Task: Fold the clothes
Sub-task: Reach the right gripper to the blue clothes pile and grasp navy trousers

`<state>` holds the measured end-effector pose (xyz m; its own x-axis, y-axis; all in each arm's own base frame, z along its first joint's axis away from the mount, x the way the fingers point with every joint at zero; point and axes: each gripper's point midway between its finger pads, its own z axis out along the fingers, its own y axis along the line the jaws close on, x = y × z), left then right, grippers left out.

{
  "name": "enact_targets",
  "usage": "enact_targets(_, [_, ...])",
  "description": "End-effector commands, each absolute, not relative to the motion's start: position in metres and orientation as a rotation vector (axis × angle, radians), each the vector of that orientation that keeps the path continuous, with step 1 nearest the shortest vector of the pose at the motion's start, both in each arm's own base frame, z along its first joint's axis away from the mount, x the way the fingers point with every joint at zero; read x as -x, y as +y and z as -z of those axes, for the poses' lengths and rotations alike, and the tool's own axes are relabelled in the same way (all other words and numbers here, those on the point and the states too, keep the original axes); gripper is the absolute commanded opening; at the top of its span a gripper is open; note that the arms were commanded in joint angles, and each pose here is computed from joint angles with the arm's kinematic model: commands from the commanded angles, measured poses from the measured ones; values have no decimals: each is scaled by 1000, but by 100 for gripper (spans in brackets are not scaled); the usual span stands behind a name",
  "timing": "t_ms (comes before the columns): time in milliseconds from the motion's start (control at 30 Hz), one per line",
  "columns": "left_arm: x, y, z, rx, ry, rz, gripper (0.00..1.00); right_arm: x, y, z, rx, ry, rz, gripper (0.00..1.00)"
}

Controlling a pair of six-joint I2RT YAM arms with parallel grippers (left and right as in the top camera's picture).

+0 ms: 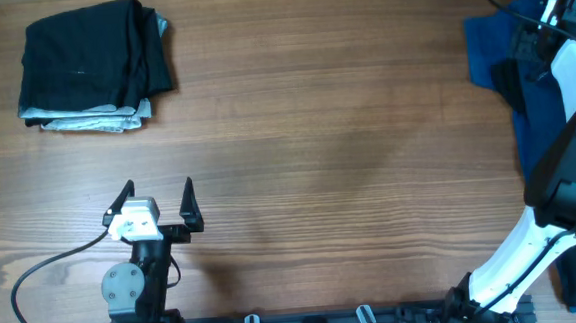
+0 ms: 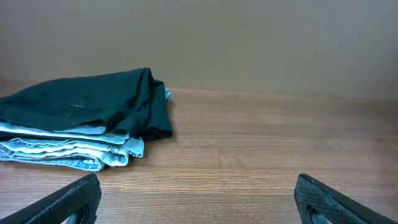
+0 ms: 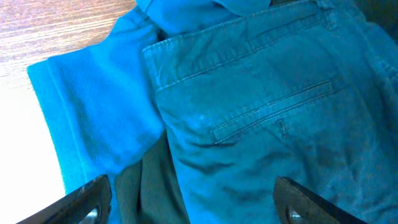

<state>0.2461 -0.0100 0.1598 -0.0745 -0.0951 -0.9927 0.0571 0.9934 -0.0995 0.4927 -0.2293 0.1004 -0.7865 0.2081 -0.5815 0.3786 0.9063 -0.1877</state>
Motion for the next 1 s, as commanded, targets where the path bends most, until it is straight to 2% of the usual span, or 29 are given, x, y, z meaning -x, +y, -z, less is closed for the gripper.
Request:
enact_targets(0, [-246,-12,-158,3,1641,122,100,-501,-231,-88,-418,2494,404,72])
enact_targets(100, [-246,-12,-158,3,1641,122,100,-505,-232,-73,-416,2500,403,70])
enact_targets(167, [-246,-12,-158,3,1641,122,100,-505,-231,-69,-419,2509,399,65])
enact_targets(367, [-246,-12,-158,3,1641,122,100,-502,-215,-61,-387,2553,285,63])
enact_targets(400, [-246,-12,-158,3,1641,122,100,-500,-210,-58,-381,2568,254,31])
enact_targets(433, [-246,-12,-158,3,1641,122,100,-498,-208,-57,-381,2580,239,4])
enact_targets(967, [-246,-12,-158,3,1641,122,100,-472,-198,-44,-440,2698,204,4])
